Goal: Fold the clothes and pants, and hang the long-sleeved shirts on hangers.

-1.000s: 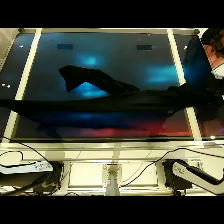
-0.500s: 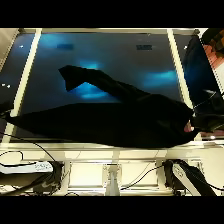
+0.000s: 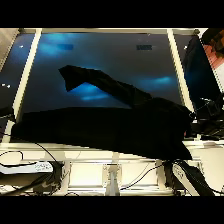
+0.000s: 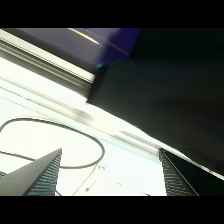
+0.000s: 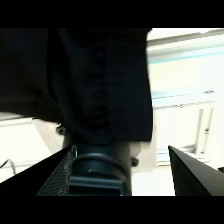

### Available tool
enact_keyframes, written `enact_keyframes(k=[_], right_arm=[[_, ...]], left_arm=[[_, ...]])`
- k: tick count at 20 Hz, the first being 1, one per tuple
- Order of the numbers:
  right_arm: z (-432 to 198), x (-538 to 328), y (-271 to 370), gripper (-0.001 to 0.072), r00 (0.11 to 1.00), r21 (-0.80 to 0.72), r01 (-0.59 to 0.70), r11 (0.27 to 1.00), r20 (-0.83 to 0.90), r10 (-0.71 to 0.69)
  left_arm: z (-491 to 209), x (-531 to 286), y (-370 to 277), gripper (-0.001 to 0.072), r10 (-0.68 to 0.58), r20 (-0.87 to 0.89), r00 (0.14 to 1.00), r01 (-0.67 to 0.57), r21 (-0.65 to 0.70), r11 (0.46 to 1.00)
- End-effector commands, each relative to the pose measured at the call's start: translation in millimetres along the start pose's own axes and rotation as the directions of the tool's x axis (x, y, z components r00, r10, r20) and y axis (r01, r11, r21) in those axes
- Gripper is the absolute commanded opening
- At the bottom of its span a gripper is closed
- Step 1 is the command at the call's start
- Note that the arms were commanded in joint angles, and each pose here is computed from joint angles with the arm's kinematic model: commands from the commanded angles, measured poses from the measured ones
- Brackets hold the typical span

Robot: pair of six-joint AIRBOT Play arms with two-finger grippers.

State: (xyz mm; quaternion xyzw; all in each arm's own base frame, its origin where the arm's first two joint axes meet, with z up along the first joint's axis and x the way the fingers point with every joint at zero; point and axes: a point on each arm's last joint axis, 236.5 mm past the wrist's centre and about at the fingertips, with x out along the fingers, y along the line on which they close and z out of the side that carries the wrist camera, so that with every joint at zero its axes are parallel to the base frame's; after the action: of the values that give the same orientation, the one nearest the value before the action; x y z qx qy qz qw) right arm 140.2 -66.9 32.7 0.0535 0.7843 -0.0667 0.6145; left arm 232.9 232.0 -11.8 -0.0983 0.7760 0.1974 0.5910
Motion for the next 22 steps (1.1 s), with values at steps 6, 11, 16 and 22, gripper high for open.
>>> enact_keyframes(k=[6, 11, 16, 22], right_arm=[[148, -82, -85, 0.0017, 0.682, 0.104, 0.385, 0.917, 0.637, -0.359], [179, -135, -148, 0.0014, 0.452, 0.294, 0.429, 0.854, 0.749, -0.485], [167, -19, -153, 0.0012, 0.684, 0.318, -0.377, 0.87, 0.729, 0.03], [142, 56, -126, 0.0493, 0.657, 0.31, -0.71, 0.633, 0.616, 0.435]], left_arm=[[28, -18, 11, 0.044, 0.031, 0.126, 0.992, -0.021, -0.076, 0.997], [71, -89, 9, 0.0131, -0.021, 0.368, 0.93, 0.062, -0.099, 0.993], [87, -113, -1, 0.013, -0.074, 0.455, 0.887, 0.125, -0.083, 0.989], [90, -115, -6, 0.013, -0.096, 0.466, 0.879, 0.147, -0.074, 0.986]])
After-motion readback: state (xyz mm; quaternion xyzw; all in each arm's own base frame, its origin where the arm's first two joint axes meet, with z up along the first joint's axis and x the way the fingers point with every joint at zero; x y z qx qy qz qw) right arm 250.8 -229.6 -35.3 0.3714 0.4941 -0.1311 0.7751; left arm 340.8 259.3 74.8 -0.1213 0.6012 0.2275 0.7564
